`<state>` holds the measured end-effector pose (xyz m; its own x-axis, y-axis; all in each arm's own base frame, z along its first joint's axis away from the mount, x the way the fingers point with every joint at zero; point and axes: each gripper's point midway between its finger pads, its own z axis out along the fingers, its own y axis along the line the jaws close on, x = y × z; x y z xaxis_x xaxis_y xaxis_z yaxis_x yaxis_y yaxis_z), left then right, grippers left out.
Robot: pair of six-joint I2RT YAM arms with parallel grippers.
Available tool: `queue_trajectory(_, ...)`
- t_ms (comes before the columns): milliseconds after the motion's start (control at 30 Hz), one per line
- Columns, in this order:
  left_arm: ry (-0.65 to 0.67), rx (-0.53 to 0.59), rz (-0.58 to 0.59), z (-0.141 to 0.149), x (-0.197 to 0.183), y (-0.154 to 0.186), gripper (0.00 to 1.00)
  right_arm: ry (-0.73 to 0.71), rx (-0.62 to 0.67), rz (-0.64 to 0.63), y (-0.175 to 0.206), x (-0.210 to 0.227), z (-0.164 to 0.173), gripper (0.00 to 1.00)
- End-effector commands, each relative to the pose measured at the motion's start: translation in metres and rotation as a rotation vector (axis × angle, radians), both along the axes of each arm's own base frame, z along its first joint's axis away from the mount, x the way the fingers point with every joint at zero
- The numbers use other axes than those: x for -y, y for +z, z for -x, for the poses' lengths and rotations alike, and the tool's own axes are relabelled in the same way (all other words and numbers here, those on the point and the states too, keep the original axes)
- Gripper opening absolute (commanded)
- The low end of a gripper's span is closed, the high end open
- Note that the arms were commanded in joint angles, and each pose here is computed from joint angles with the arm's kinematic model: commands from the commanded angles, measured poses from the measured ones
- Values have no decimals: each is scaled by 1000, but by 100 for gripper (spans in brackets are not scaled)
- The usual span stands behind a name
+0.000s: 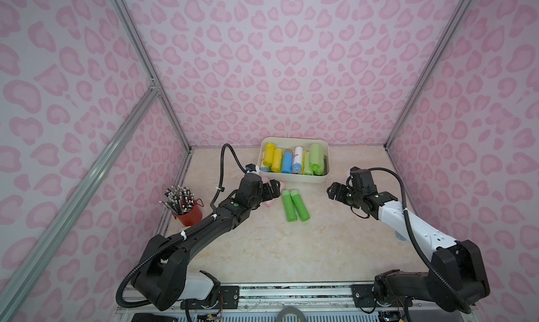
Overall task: Put the roll of trash bags into the storage box
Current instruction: Place the roll of trash bags in the storage box.
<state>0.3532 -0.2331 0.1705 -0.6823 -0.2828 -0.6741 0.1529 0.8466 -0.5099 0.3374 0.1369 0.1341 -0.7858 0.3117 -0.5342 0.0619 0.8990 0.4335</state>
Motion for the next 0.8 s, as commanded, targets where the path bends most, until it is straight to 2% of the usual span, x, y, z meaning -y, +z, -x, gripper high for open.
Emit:
queue_trajectory(0, -4, -4, -5, 2, 10, 0, 99, -6, 36, -40, 3, 0, 7, 91)
queue_trajectory(200, -12, -48, -1, 15, 22, -16, 97, 4, 47, -75, -4, 2, 26, 91)
queue_trajectory(400, -33, -86, -17, 22, 33, -28, 96, 7, 58, -97, -5, 0, 28, 91)
queue_trajectory(767, -64, -149, -80, 20, 46, -59, 84, 20, 49, -107, -7, -4, 27, 91)
